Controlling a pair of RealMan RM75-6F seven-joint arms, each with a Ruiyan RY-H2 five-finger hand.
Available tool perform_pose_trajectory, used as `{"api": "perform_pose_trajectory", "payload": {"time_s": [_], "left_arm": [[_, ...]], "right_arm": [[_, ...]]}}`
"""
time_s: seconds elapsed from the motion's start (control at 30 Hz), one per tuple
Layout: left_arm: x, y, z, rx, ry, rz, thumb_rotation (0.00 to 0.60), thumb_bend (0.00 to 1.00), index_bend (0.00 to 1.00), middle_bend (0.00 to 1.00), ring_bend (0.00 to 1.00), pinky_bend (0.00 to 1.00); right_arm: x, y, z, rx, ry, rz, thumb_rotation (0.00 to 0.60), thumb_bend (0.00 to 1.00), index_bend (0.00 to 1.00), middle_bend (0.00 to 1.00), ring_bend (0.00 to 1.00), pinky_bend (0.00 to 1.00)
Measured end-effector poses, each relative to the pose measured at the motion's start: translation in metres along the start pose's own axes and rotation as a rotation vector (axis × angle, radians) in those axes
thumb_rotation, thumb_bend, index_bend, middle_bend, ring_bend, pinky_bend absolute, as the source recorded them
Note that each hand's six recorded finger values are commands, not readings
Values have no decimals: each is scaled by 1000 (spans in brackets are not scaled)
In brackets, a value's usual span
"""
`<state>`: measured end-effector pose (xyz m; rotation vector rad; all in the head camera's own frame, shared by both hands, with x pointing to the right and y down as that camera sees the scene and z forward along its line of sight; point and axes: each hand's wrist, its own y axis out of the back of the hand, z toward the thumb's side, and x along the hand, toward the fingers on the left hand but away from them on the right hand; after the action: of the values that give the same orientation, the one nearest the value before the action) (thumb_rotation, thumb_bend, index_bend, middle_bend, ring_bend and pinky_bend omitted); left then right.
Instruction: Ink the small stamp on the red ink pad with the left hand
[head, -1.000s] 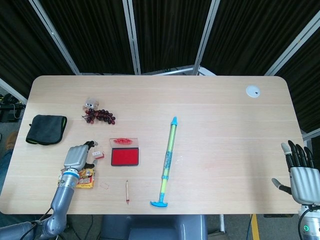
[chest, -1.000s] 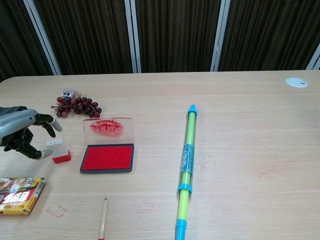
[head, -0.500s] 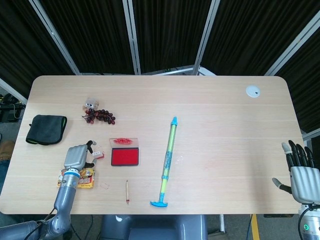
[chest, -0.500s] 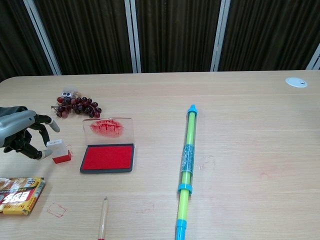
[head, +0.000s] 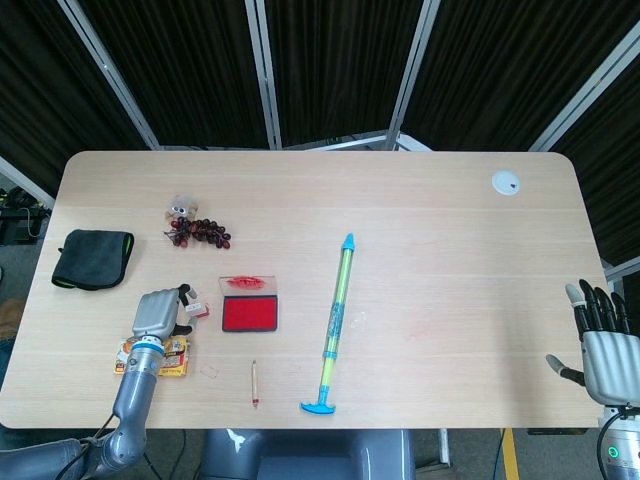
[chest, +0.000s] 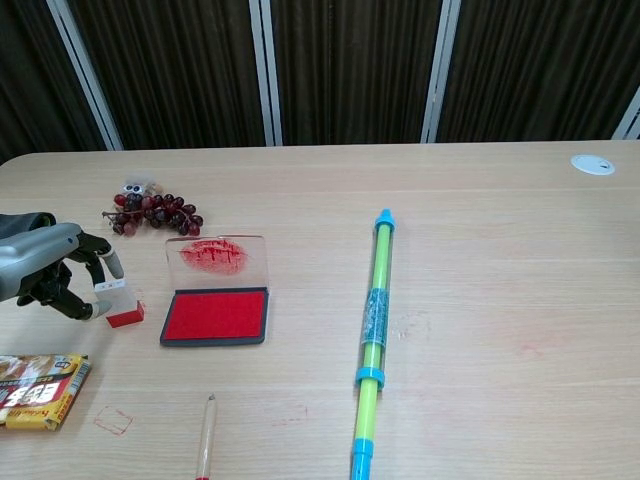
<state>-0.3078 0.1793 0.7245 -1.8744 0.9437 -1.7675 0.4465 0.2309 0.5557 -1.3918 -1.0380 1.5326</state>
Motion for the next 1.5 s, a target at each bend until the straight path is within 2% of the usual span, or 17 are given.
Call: {"api": "perform_pose_trajectory", "payload": {"time_s": [0.23, 0.7, 1.07, 1.27, 1.4, 1.5], "left_arm": [[1, -1, -1, 4, 0, -9, 600, 300, 379, 442, 768, 825], [3, -3, -1, 9, 0, -6, 600, 356, 490, 521, 768, 824], [-1, 8, 2, -27, -33, 10, 600, 375, 511, 538, 768, 825], [-7, 22, 21, -37, -115, 25, 600, 376, 522, 550, 767, 824], [-10, 30, 45, -10, -202, 20, 600, 376, 518, 549, 768, 824], [-8, 28, 59, 24, -238, -1, 600, 375, 513, 549, 767, 825]], "right_arm": [[-1, 0, -1, 1, -4, 0, 600, 0, 0, 0, 0, 0], [-1, -2, -1, 2, -5, 4, 600, 0, 0, 0, 0, 0], [-1, -1, -1, -2, -6, 3, 600, 0, 0, 0, 0, 0], [-2, 0, -2, -6, -10, 0, 600, 0, 0, 0, 0, 0], [-3, 0, -3, -7, -17, 0, 600, 0, 0, 0, 0, 0], [-4, 0, -5, -5, -22, 2, 600, 0, 0, 0, 0, 0]]}}
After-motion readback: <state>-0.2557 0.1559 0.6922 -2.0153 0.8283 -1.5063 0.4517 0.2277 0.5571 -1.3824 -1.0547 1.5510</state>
